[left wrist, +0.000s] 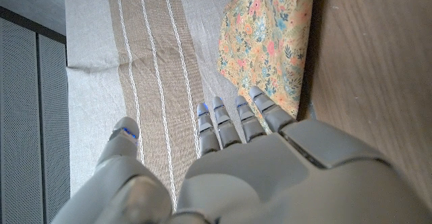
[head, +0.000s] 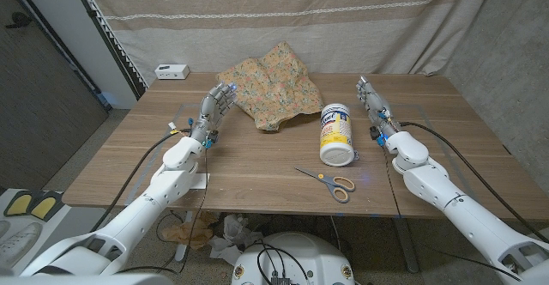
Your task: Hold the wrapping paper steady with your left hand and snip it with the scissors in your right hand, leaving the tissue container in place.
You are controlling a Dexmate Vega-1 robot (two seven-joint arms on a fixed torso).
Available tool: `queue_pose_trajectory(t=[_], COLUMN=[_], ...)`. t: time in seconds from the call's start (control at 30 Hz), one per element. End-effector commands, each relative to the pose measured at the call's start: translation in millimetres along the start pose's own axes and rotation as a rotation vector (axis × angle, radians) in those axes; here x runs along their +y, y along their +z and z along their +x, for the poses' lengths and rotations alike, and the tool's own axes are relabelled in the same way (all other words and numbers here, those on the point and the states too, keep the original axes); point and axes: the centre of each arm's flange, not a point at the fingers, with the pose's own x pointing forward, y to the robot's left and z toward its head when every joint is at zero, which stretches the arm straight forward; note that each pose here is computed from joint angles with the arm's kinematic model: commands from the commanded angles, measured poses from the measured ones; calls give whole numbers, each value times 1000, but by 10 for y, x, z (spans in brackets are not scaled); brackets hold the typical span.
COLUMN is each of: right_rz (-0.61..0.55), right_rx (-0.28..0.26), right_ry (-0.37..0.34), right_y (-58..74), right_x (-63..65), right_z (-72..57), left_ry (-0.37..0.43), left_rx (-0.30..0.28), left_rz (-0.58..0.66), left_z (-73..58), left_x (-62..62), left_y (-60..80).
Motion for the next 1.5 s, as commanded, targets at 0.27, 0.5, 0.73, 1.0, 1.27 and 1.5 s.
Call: queue_pose_trajectory(t=[0.27, 0.5, 0.73, 1.0, 1.27, 1.5], right_rz=[-183, -178, -166, -253, -280, -286], right_rx=[-24, -7, 2, -19, -21, -35], right_ry=[-17, -19, -17, -16, -6, -7], right_y=[165, 83, 79, 123, 149, 194], right_x=[-37, -124, -183, -118, -100, -103], right_z=[-131, -237, -307, -352, -441, -518], left_ry=[-65, -82, -76, -85, -91, -94], left_rx=[-83, -86, -89, -106, -90, -79], left_rz=[25, 43, 18, 0, 27, 47], left_z=[139, 229, 203, 156, 164, 161], left_x=[-335, -447, -428, -350, -305, -300], left_y=[56, 5, -49, -85, -132, -135])
